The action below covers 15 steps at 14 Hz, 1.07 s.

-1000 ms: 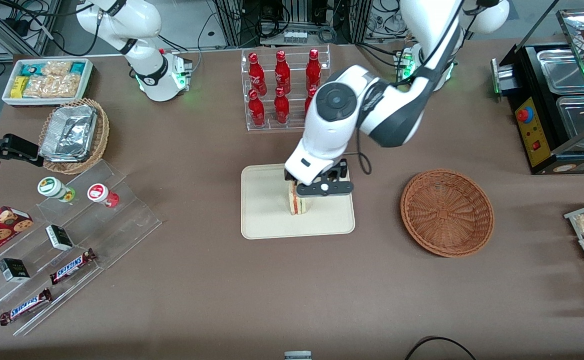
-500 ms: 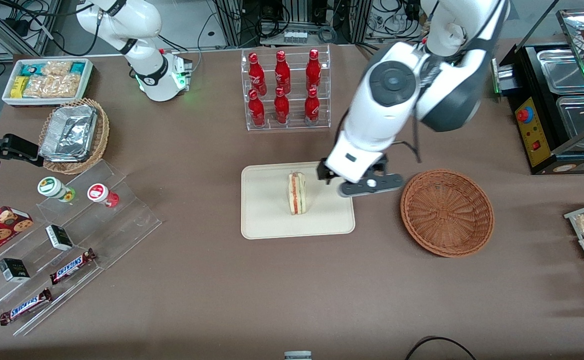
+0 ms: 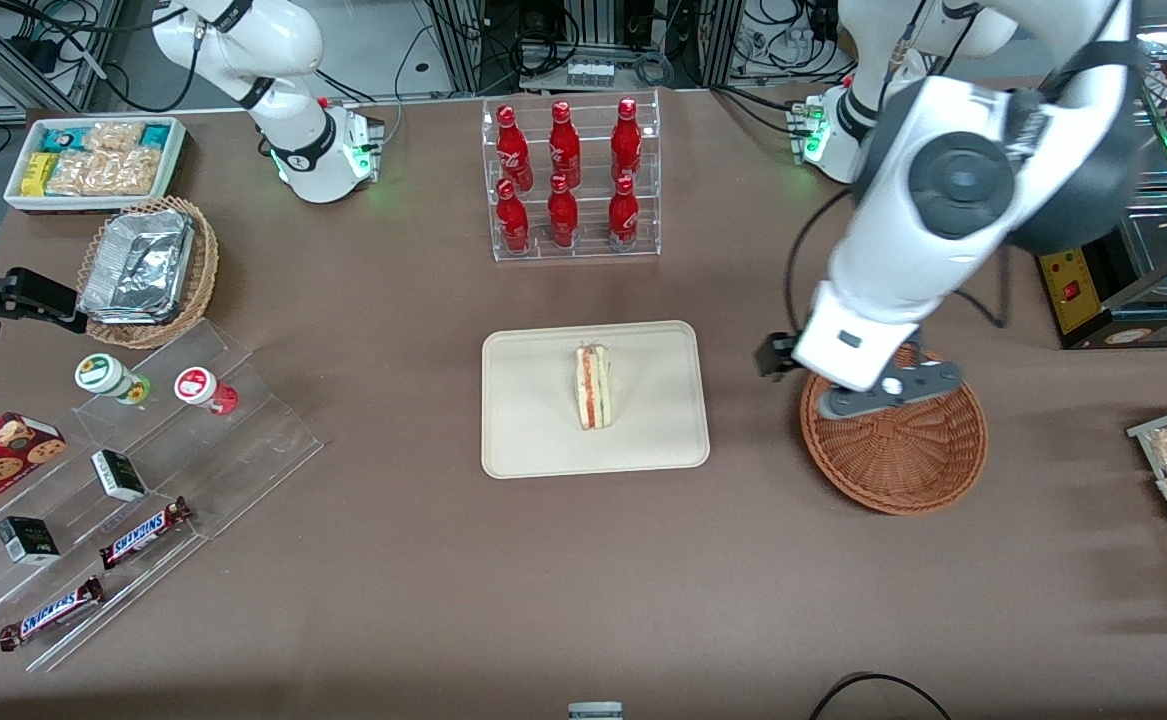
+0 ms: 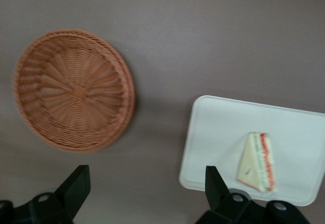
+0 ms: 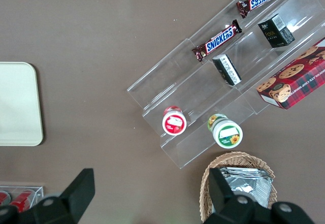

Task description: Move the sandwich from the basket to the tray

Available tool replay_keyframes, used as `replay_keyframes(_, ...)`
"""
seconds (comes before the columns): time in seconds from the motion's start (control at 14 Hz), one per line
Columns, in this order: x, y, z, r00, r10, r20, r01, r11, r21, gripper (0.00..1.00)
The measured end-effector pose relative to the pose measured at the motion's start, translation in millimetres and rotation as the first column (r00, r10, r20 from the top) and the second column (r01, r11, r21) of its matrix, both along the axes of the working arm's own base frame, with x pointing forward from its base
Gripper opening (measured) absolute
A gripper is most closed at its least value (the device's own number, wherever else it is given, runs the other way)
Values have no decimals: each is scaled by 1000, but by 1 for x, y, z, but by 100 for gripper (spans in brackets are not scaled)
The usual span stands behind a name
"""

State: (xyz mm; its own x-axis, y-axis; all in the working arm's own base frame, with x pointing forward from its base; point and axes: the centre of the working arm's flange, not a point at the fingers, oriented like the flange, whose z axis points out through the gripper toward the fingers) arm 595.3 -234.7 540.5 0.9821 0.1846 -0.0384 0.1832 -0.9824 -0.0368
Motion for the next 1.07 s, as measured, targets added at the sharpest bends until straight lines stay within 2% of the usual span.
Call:
replay_keyframes(0.29,8,65,18,999,-37,-16,37,999,-1,100)
replay_keyframes(0.5,5,100,24,998,-61,-28,61,998,-2,100)
replay_keyframes(0.79,-12,141,29,995,-88,-43,88,996,-4,100)
replay_keyframes(1.07,-42,151,32,993,-105,-50,105,994,-1,100)
